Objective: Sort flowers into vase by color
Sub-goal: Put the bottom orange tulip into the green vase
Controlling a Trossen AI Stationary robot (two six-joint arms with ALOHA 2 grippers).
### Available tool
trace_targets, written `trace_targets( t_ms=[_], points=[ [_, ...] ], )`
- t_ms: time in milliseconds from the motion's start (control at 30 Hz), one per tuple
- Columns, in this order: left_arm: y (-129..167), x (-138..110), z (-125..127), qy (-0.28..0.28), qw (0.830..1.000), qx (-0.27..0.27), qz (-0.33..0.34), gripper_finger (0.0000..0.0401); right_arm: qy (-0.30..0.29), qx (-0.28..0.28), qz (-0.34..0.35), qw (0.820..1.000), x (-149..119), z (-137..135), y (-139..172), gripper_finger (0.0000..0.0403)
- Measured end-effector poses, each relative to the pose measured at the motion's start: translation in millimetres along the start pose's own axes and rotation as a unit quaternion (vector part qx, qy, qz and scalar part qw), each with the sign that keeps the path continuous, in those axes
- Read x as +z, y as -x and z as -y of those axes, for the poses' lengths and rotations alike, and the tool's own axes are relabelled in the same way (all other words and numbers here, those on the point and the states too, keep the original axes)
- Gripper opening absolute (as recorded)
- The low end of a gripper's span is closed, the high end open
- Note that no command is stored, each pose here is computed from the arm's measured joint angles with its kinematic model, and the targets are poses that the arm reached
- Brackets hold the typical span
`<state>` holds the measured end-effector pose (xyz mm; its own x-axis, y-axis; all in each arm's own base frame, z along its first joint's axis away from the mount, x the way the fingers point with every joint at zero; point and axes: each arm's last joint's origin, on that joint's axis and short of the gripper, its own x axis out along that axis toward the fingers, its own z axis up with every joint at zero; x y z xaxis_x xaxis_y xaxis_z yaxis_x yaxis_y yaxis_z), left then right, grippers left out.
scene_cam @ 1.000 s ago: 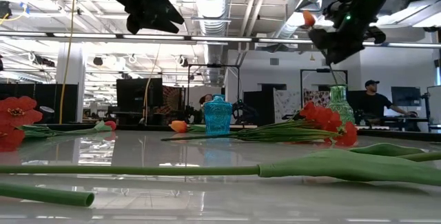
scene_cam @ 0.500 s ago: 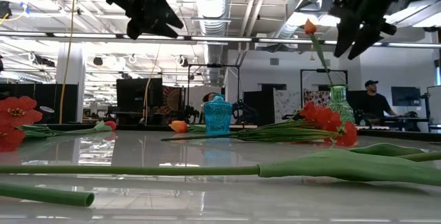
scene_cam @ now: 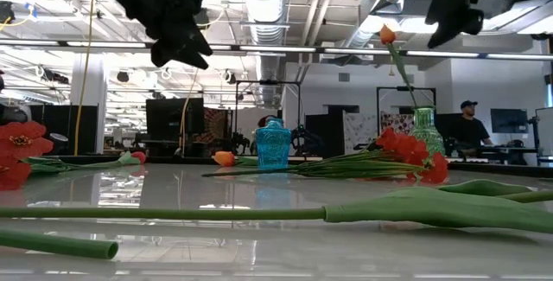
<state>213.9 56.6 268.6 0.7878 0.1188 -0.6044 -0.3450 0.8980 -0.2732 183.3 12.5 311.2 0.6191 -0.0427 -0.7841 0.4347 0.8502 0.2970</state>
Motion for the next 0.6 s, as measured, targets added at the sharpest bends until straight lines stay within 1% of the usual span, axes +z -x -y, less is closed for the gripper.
trace_targets(
  t_ms=[100,167,267,367,433,500,600],
  points=[
    [0,-2,15,-0.032,0.998,-0.060,-0.005,0.0171,0.029,0.028,0.002,0.999,-2,-19,-10,0.0270],
    [3,0,29,-0.060,0.993,-0.100,-0.006,0.0171,0.041,0.039,0.002,0.998,-2,-30,-19,0.0270],
    [10,3,54,-0.109,0.984,-0.142,0.004,0.0171,0.056,0.053,0.003,0.997,-3,-45,-35,0.0270],
    [17,-2,75,-0.139,0.974,-0.181,-0.007,0.0171,0.057,0.070,0.007,0.996,-3,-61,-52,0.0270],
    [22,-8,88,-0.150,0.968,-0.198,-0.027,0.0171,0.057,0.084,0.012,0.995,-3,-71,-64,0.0270],
    [24,-18,101,-0.154,0.965,-0.203,-0.057,0.0171,0.064,0.100,0.016,0.993,-6,-82,-74,0.0270],
    [28,-39,125,-0.145,0.964,-0.204,-0.094,0.0171,0.096,0.122,0.022,0.988,-12,-98,-85,0.0270]
  ],
)
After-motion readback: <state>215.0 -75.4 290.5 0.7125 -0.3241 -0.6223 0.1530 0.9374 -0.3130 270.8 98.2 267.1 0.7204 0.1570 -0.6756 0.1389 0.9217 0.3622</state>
